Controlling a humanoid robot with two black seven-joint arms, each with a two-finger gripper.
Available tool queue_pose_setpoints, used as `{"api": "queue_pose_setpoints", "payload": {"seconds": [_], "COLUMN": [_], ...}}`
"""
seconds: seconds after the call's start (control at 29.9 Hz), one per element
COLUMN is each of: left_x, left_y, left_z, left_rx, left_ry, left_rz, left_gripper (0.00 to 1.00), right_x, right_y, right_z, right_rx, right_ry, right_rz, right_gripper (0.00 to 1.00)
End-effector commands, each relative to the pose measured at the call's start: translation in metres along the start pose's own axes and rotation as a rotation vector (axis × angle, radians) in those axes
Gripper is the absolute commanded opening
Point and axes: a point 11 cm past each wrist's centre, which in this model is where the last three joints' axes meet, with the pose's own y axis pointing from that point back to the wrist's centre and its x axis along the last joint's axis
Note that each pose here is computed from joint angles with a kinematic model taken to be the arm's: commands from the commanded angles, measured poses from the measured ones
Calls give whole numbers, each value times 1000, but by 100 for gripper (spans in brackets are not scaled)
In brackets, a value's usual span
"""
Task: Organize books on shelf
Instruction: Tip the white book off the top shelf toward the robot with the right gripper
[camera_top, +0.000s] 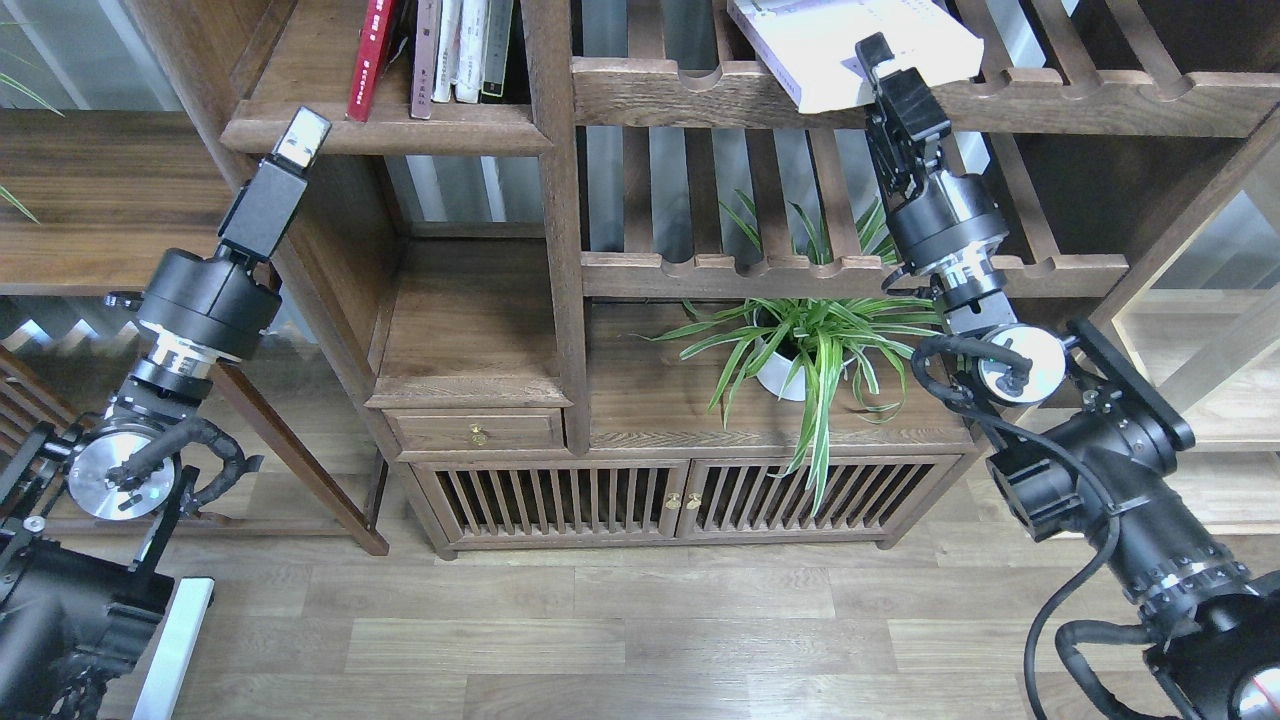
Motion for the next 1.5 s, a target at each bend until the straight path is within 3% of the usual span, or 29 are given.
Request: {"api": "queue_pose_setpoints", "payload": {"seconds": [0.0,0.37,0.67,0.87,0.97,1.07,1.17,1.4,1.47], "left_x": [0,2,2,3,3,3,3,3,3], "left_y": [0,1,0,1,1,1,1,1,1], "left_z": [1,1,-1,-2,-2,-2,-3,-3,-3], "left_rx": [-1,1,3,8,8,9,12,14,15], "left_ry": [-4,-4,-2,-1,-1,-3,-3,-2,-2], "left_rz": [1,7,7,8,8,10,10,9,9], "left_gripper": [98,98,98,98,98,98,98,98,98], "right_x": [2,10,36,38,38,35,34,29,28], "right_y": [3,18,56,60,60,58,56,48,48], "right_z": [-3,-12,-32,-28,-27,-25,-25,-26,-22], "right_rx": [-4,-10,43,30,27,21,19,16,6], "right_ry": [9,25,22,22,20,20,23,26,26], "right_rz": [4,10,102,110,110,102,96,77,75], "right_gripper": [30,19,19,19,23,42,53,53,43]}}
